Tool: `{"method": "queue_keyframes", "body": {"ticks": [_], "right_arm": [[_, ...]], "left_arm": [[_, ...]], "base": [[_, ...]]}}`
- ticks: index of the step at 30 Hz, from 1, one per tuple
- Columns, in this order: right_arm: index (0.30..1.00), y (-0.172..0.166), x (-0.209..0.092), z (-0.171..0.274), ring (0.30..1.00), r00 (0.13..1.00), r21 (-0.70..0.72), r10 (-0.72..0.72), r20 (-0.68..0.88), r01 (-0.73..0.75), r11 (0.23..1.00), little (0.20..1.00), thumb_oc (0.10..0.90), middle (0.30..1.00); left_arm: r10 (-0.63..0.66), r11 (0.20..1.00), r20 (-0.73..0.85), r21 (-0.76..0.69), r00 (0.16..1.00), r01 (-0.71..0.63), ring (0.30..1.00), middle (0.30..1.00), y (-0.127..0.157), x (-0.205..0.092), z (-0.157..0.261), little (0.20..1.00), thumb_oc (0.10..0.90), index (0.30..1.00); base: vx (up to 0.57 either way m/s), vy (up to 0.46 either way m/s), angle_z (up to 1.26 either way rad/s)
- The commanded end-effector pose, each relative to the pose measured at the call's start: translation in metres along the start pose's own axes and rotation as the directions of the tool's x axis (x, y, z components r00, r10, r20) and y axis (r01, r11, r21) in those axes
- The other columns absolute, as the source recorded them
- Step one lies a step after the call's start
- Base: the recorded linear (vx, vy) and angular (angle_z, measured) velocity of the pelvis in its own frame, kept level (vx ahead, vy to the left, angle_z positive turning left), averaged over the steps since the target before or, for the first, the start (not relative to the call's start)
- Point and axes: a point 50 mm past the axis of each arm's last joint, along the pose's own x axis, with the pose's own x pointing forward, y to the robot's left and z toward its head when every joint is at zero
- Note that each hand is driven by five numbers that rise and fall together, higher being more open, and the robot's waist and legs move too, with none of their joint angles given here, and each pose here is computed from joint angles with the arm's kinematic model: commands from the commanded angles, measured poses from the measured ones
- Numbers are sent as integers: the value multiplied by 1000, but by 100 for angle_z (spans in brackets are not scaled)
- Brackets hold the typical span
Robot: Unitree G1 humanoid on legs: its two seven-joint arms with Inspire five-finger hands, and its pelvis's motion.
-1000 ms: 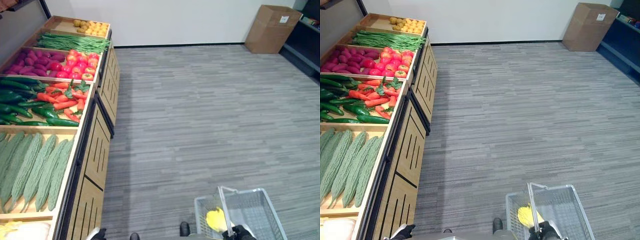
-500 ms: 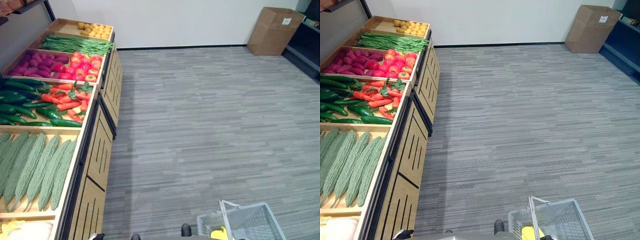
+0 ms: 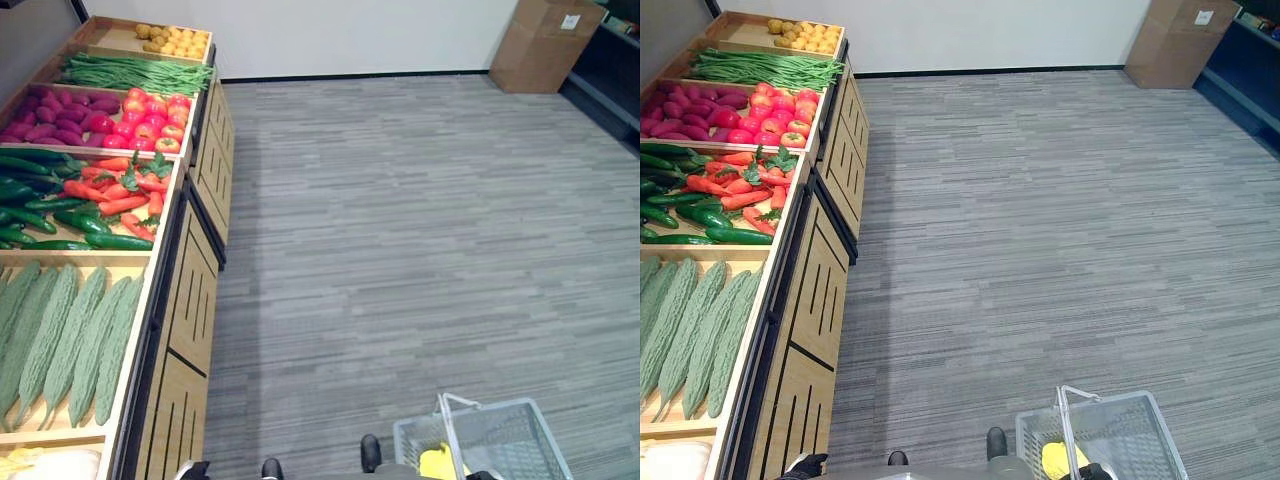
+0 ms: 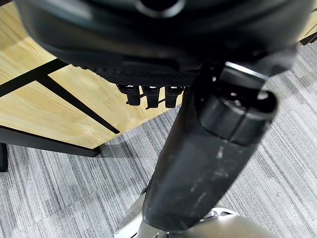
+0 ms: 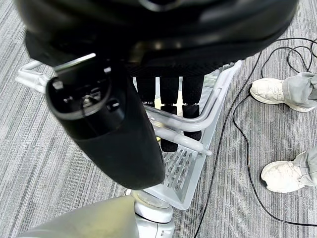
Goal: Get the vegetables into the basket
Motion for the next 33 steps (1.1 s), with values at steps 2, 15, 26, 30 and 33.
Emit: {"method": "queue_keyframes", "body": {"ticks": [2,15,26,30,33], "right_arm": [[300,2,2,37,300,995,48,29,99,-34,998,300,400,300],[300,0,1,50,300,990,43,34,136,-40,998,300,400,300],[300,6,1,51,300,989,68,52,139,-62,996,300,400,300],[300,7,1,45,300,990,35,61,124,-66,997,300,400,300],[300,6,1,42,300,991,34,59,120,-64,997,300,400,300]], "left_arm": [[22,1000,87,-20,996,-20,1000,1000,11,3,34,1000,900,1000],[38,997,89,-63,995,-32,1000,1000,21,4,34,1000,900,1000],[28,998,73,-53,997,-25,1000,1000,18,4,31,1000,900,1000],[16,1000,84,-28,996,-14,1000,1000,13,3,34,1000,900,1000],[3,1000,88,7,996,-3,1000,1000,9,3,36,1000,900,1000]], "base": [[2,42,-6],[14,100,-25],[220,-18,3],[305,-6,19],[274,-53,34]]}}
